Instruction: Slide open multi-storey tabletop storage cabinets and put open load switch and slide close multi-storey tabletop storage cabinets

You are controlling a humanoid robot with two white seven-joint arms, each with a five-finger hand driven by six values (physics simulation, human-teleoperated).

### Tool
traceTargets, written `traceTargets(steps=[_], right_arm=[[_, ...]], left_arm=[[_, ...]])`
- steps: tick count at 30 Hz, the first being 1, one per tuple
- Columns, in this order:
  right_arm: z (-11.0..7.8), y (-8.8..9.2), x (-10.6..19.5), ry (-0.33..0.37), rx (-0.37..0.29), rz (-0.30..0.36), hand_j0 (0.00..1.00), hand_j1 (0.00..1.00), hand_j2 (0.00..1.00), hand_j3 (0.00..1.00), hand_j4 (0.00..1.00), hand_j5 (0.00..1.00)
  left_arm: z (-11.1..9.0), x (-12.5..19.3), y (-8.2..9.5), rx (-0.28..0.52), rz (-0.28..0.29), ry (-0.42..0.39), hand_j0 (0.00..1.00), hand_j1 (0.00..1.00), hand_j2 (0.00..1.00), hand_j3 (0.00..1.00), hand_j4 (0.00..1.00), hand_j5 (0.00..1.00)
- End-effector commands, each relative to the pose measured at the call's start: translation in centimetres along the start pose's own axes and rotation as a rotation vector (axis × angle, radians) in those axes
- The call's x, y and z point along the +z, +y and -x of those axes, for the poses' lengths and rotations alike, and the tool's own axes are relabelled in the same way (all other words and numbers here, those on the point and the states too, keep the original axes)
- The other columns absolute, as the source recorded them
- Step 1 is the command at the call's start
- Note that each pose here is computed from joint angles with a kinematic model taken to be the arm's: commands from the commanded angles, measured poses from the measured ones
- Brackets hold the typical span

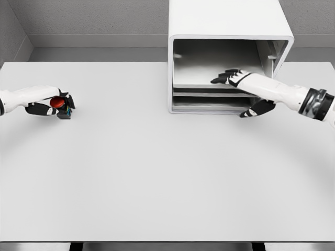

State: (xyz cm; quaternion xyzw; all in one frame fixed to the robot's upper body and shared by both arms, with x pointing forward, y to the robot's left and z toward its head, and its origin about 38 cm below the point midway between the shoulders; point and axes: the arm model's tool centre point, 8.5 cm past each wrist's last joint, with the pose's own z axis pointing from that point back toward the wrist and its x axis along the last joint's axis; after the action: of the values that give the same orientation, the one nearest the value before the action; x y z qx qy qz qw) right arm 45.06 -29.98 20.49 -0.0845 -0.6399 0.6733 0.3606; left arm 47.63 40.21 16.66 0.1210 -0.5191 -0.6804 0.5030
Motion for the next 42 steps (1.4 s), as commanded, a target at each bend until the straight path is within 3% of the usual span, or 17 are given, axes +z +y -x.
traceTargets(steps=[1, 6, 10, 22, 34, 42], right_arm=[[-0.2, -0.6, 0.9, 0.011, 0.052, -0.021, 1.0, 1.0, 1.0, 1.0, 1.0, 1.0], [-1.5, -0.3, 1.1, -0.024, 0.058, -0.025, 1.0, 1.0, 1.0, 1.0, 1.0, 1.0], [-2.8, -1.3, 1.6, -0.055, 0.085, -0.004, 1.0, 1.0, 1.0, 1.0, 1.0, 1.0], [-2.4, -0.2, 3.3, -0.031, 0.058, -0.015, 1.0, 1.0, 1.0, 1.0, 1.0, 1.0], [-4.0, -0.5, 4.8, -0.068, 0.052, -0.018, 1.0, 1.0, 1.0, 1.0, 1.0, 1.0], [-3.6, 0.8, 6.5, -0.047, -0.006, -0.038, 1.0, 1.0, 1.0, 1.0, 1.0, 1.0]], left_arm=[[-0.1, 0.0, 0.3, 0.003, -0.009, -0.001, 0.45, 0.45, 0.45, 0.45, 0.45, 0.45], [-1.2, -0.4, 1.5, -0.014, -0.024, -0.035, 0.45, 0.45, 0.45, 0.45, 0.45, 0.45], [-2.6, -0.9, 2.6, -0.034, -0.026, -0.074, 0.45, 0.45, 0.45, 0.45, 0.45, 0.45], [-5.5, -1.8, 4.0, -0.072, -0.013, -0.16, 0.43, 0.43, 0.43, 0.43, 0.43, 0.43], [-9.9, -2.5, 5.9, -0.131, -0.017, -0.279, 0.43, 0.43, 0.43, 0.43, 0.43, 0.43], [-12.6, -2.8, 6.6, -0.163, -0.019, -0.353, 0.43, 0.43, 0.43, 0.43, 0.43, 0.43]])
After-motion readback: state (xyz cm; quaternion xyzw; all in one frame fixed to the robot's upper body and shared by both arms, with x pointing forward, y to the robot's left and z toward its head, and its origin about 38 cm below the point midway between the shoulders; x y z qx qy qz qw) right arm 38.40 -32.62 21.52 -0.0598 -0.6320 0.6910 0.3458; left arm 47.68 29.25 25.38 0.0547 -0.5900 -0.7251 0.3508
